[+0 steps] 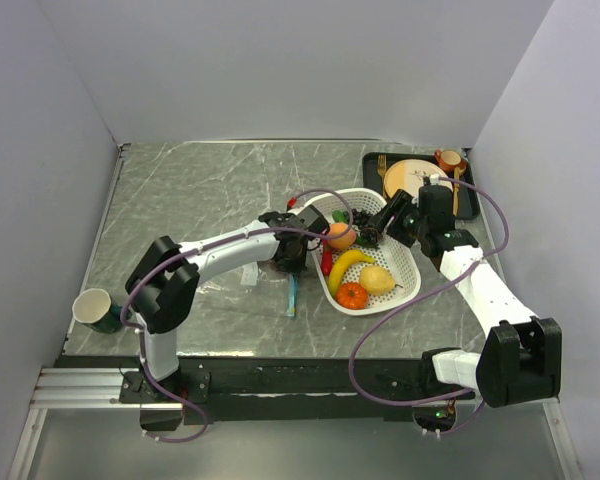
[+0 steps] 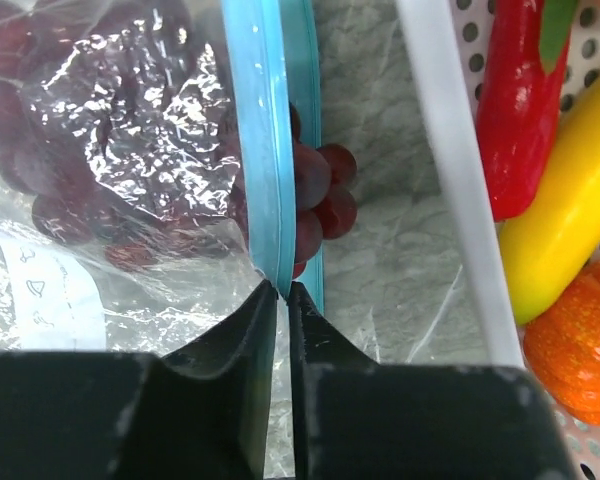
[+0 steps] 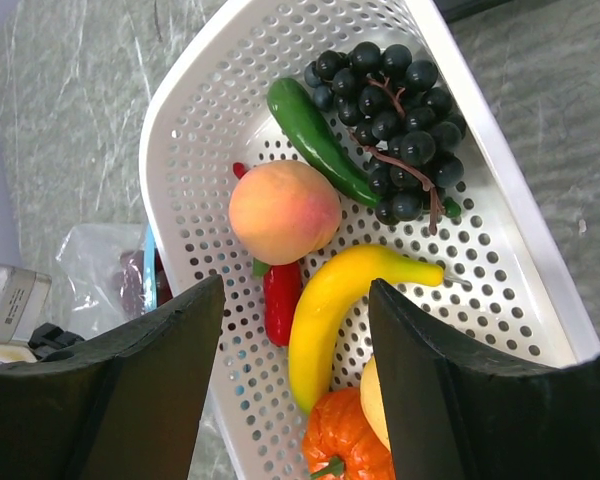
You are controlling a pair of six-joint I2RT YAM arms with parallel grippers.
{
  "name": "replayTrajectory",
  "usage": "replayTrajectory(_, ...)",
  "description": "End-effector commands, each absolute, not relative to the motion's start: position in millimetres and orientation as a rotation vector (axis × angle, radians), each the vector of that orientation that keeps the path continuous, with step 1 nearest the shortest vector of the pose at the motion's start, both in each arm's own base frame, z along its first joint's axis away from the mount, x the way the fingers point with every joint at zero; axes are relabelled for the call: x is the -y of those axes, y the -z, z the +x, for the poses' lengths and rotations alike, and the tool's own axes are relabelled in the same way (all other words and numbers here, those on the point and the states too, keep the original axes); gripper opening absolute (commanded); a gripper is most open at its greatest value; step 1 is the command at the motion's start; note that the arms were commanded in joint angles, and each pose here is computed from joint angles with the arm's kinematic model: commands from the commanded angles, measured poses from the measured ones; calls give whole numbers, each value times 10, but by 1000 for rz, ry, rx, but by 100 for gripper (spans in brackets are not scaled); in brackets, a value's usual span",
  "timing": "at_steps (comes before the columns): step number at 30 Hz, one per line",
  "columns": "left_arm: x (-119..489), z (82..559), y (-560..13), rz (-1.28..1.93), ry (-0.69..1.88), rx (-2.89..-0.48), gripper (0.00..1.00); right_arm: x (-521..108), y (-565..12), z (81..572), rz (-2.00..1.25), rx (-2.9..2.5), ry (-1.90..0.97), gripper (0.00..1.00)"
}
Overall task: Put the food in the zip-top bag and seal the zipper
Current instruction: Pick up the zipper food storage bag at the center of the board.
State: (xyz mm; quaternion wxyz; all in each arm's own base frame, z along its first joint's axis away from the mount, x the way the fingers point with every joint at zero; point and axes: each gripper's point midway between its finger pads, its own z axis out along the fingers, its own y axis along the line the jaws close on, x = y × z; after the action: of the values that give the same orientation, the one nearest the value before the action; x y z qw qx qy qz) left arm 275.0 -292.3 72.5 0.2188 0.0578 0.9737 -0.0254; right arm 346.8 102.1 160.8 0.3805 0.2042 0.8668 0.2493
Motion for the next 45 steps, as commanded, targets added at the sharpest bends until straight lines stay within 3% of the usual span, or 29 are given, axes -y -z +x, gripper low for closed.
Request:
replayTrajectory(1, 2878, 2810, -874, 125, 84, -2652, 11, -1010, -1691, 3508, 493, -2185, -644, 67)
replayTrajectory(8, 2851, 2814, -1056, 110, 106, -2620, 1, -1039, -1695, 3507, 478, -2191, -661, 67)
replayTrajectory(22, 2338, 3085, -2179, -124, 270, -2369, 1, -1665, -1856, 3383, 234, -2199, -979, 66)
replayTrajectory(32, 1984, 3093, -1947, -199, 233, -2392, 1, -2692, -1739, 3029, -3, -2316, -1179, 66)
replayTrajectory(45, 1985, 3093, -1829, -185, 280, -2400, 1, -3196, -1429, 2791, -186, -2419, -1083, 61)
